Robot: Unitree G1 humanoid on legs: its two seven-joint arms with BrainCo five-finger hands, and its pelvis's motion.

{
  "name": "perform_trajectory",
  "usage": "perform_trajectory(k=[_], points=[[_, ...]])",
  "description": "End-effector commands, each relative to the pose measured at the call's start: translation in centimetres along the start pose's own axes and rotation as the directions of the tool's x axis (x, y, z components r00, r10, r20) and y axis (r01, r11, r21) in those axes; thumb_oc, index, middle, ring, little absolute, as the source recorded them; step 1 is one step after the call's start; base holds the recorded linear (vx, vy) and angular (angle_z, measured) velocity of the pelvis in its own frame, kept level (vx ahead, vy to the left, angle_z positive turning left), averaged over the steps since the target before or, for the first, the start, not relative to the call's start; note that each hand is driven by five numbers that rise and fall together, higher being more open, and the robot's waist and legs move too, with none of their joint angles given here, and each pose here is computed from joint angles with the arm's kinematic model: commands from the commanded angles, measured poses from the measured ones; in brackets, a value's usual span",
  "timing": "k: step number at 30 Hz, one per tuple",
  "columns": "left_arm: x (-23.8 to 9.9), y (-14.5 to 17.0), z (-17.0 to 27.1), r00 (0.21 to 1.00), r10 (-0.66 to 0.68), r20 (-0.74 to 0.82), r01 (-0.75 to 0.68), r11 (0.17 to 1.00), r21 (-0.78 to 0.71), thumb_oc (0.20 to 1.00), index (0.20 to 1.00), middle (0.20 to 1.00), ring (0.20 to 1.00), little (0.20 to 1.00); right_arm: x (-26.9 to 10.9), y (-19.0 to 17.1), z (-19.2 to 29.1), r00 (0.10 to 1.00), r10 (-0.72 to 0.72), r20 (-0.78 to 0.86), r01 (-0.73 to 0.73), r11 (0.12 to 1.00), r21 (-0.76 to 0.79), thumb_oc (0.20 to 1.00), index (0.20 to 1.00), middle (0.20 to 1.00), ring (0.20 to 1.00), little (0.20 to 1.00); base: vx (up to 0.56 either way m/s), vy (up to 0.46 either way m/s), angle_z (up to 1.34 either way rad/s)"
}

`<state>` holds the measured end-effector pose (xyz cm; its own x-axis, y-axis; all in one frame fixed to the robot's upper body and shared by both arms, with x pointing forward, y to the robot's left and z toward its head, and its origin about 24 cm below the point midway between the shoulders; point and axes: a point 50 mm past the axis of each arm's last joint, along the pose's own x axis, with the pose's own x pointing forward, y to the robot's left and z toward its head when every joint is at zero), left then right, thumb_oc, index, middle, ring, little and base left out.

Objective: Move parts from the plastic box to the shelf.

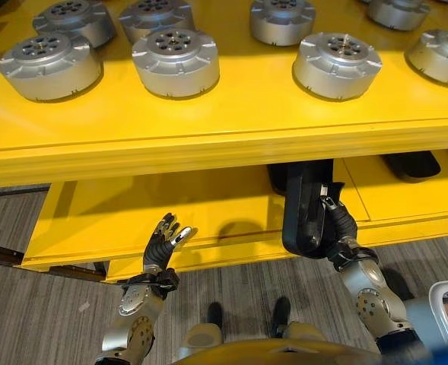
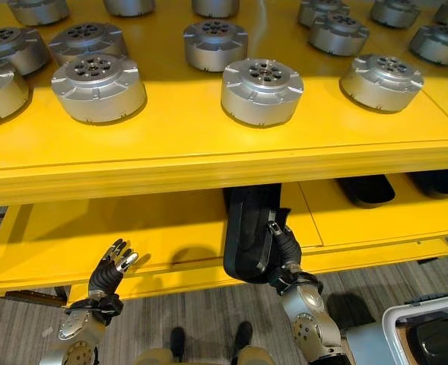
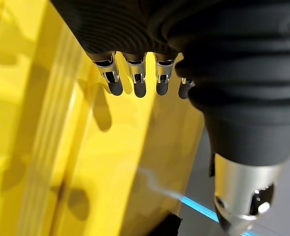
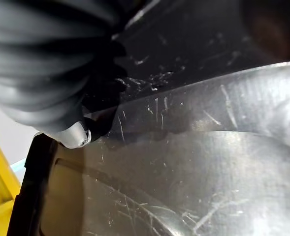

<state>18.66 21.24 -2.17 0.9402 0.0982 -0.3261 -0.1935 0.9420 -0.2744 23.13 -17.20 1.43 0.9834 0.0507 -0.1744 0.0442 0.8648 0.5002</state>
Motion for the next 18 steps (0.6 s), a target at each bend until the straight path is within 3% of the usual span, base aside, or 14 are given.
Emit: perform_trajectory(k=[1, 10, 18], points=[[0.0, 0.0, 2.3, 0.994, -0.036, 0.099, 0.034, 0.999, 0.031, 1.0, 1.0, 1.0, 1.0, 1.0, 0.2, 1.5, 3.0, 0.985, 0.102, 0.136, -0.098, 0.995, -0.036, 0.2, 0.2, 0.2, 0.2, 0.2, 0.01, -0.144, 0.09], [0.6, -0.8, 2.2, 0.993, -0.064, 0.103, 0.062, 0.998, 0.021, 1.0, 1.0, 1.0, 1.0, 1.0, 0.5, 1.6, 4.4, 0.976, 0.14, 0.169, -0.127, 0.988, -0.085, 0.2, 0.2, 0.2, 0.2, 0.2, -0.08, -0.173, 0.39], [1.0, -1.6, 2.5, 0.991, -0.079, 0.11, 0.079, 0.997, 0.006, 1.0, 1.0, 1.0, 1.0, 1.0, 1.8, 2.9, 4.8, 0.97, 0.161, 0.181, -0.15, 0.986, -0.073, 0.2, 0.2, 0.2, 0.2, 0.2, 0.03, 0.119, 0.1]])
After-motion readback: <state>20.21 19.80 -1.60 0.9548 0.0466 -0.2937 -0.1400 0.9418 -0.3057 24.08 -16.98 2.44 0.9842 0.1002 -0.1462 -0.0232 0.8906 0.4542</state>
